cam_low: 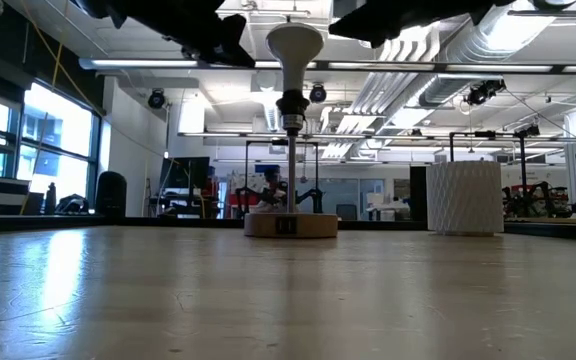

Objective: Screw lightbulb
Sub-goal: Insert the white lightbulb into the desk lamp

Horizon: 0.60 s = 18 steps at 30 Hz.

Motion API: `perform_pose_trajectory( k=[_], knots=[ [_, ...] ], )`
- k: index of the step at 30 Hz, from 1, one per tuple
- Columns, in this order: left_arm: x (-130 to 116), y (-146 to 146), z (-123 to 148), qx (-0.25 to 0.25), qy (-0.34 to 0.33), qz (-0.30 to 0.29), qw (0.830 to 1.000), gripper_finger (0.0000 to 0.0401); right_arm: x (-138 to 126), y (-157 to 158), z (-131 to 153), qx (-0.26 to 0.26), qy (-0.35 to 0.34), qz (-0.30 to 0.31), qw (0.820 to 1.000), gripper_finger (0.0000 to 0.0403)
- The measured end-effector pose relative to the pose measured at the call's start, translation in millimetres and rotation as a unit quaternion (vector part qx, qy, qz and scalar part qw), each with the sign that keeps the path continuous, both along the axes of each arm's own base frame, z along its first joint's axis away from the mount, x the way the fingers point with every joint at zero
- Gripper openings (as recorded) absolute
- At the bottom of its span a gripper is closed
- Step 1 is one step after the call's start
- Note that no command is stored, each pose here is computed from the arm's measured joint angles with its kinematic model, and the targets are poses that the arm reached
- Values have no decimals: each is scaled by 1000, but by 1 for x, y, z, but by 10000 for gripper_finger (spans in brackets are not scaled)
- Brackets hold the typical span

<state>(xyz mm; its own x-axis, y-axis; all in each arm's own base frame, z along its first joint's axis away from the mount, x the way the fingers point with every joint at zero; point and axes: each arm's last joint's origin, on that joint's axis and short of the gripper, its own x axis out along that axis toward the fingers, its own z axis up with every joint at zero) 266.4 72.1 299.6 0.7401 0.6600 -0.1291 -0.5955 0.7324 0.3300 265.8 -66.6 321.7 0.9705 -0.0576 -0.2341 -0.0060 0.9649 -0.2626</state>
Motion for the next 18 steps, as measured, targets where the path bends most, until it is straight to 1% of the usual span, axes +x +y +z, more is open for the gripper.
perform_pose_trajectory(
  k=[2, 4, 7, 9, 12, 14, 16, 18],
  knots=[
    [1, -4, 0, 6, 4, -9, 1000, 0, -3, -5, 0, -4, 10, -38, 999, 25],
    [2, -9, 0, 13, 9, -19, 1000, 0, -6, -12, -2, 2, 17, -80, 997, 25],
    [4, -16, 1, 23, 12, -34, 999, 0, -11, -27, -4, 37, 24, -155, 987, 25],
    [4, -19, 3, 25, 9, -40, 999, 0, -15, -36, -6, 55, 25, -181, 982, 25],
    [3, -24, 5, 26, 4, -47, 999, 0, -18, -45, -6, 71, 20, -202, 977, 25],
    [1, -26, 7, 27, -1, -46, 999, 0, -20, -49, -6, 71, 24, -209, 975, 25],
    [1, -28, 8, 31, -3, -39, 999, 0, -22, -51, -8, 68, 34, -210, 975, 25],
    [0, -30, 9, 37, -1, -30, 999, 0, -23, -52, -9, 71, 40, -197, 977, 25]
  ],
)
